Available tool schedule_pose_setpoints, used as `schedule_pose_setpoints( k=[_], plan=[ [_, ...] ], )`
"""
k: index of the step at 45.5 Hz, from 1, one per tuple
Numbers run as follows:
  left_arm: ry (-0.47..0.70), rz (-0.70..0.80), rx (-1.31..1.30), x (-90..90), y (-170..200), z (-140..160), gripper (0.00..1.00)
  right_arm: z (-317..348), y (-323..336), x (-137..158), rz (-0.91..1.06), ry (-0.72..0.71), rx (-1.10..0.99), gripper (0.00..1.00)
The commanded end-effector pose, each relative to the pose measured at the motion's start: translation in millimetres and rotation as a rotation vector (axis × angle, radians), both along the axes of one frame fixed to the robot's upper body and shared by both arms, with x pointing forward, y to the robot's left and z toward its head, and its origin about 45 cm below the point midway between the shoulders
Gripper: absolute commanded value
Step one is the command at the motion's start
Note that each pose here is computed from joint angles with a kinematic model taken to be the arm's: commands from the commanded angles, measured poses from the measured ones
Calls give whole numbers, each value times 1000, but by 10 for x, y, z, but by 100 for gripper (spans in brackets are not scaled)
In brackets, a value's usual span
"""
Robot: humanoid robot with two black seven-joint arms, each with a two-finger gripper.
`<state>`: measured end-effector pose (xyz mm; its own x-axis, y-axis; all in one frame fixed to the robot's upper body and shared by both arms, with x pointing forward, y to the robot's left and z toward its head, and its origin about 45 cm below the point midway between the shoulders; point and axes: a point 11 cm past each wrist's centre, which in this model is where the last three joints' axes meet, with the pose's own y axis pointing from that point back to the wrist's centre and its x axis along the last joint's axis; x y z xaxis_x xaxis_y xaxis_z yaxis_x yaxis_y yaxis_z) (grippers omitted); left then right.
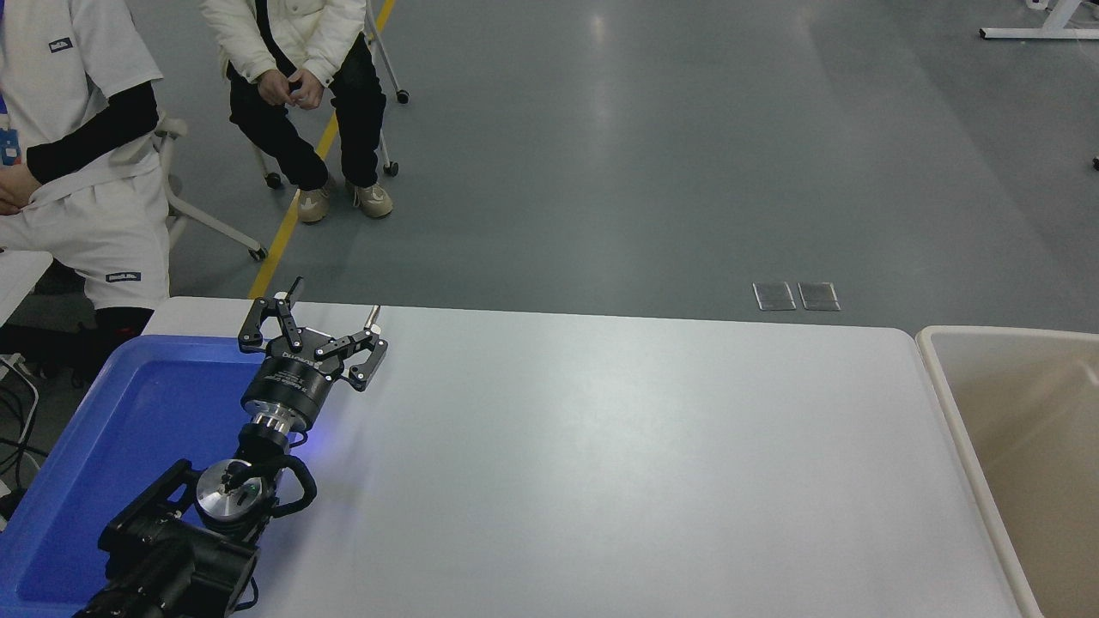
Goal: Pick up paper ball place in dustbin
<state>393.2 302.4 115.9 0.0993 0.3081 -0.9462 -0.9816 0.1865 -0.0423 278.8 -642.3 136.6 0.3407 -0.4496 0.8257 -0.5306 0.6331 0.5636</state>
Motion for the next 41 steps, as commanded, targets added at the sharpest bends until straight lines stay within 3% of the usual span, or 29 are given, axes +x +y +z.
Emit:
schedule_pose_setpoints(
  k=[1,14,25,31,41],
  plan=[
    [-1,0,0,0,0,1,99,-72,-11,-88,-15,9,9,100],
    [0,0,0,0,0,0,99,-71,12,-59,-10,10,19,100],
    [0,0,0,0,0,0,99,170,76,252,4,-71,41,100],
    [0,0,0,0,0,0,99,541,57,503,-26,-221,105,100],
    [0,0,0,0,0,0,99,963,495,1031,-54,-559,449,100]
  ],
)
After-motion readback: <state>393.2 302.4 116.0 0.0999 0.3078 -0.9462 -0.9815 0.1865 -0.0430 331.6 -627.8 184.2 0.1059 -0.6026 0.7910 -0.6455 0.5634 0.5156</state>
